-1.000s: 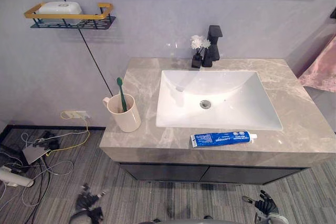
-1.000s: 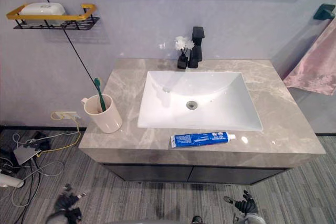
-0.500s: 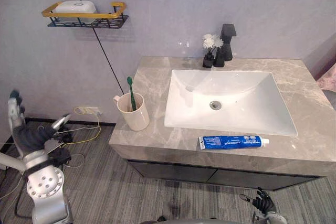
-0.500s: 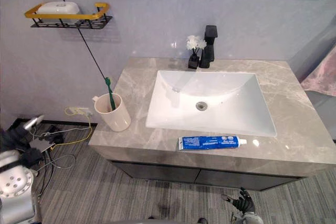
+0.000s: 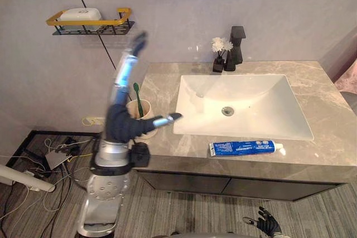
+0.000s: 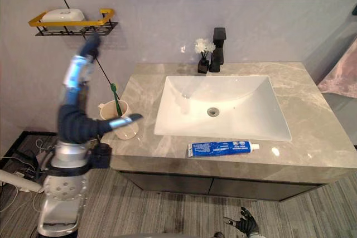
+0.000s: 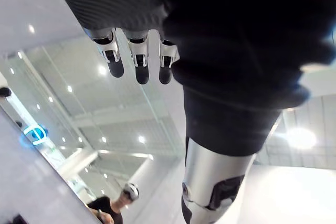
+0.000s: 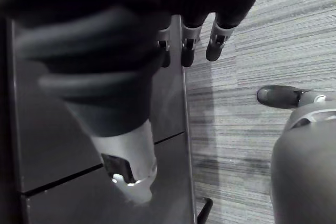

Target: Organize washtable

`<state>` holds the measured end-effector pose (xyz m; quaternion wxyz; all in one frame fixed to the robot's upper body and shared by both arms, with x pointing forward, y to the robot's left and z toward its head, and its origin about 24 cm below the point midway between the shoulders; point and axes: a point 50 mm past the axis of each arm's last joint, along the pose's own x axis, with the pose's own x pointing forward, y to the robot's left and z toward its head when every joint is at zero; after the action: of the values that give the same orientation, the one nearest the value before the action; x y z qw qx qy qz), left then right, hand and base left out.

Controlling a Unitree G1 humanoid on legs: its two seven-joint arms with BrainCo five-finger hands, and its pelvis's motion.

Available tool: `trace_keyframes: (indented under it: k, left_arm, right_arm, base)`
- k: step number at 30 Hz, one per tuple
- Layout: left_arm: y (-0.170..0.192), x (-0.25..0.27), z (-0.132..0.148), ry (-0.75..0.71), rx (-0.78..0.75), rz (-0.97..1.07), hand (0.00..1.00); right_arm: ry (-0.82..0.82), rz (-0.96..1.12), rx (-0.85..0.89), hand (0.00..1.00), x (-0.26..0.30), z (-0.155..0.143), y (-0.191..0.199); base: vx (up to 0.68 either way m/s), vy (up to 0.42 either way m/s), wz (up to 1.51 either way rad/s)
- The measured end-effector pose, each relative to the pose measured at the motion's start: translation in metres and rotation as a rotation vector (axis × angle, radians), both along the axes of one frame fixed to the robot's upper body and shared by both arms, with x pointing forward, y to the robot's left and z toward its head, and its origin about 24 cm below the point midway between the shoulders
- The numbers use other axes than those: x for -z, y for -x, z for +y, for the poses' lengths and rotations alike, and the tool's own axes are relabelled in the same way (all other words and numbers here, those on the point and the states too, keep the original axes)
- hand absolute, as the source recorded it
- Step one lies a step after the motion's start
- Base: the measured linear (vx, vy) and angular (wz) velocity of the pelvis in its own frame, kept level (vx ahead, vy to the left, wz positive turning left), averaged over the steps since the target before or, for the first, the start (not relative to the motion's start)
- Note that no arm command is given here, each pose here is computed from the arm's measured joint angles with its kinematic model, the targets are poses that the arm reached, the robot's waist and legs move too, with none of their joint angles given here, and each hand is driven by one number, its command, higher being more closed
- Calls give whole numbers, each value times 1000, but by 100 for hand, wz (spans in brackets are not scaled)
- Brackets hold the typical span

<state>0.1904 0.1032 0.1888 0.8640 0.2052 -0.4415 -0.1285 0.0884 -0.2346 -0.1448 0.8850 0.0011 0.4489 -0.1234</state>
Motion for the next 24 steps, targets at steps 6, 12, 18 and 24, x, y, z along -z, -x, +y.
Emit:
trace_keyframes:
  k: [6,12,18,24]
  left_arm:
    - [-16,42,-31,-148,113,211,0]
    - [-36,83,-46,-296,118,382,0]
    - [-46,105,-59,-395,133,450,0]
    - [-57,110,-68,-464,121,457,0]
  right_arm:
    - [-14,-21,-32,0,-1,8,-11]
    - [-11,-28,-35,0,-2,7,-13]
    - [-16,-29,-26,0,-2,7,-13]
    - [-18,-33,-16,0,-2,7,-13]
  base:
    - [-2,-1,1]
    - [0,0,0]
    - [0,0,0]
    - [0,0,0]
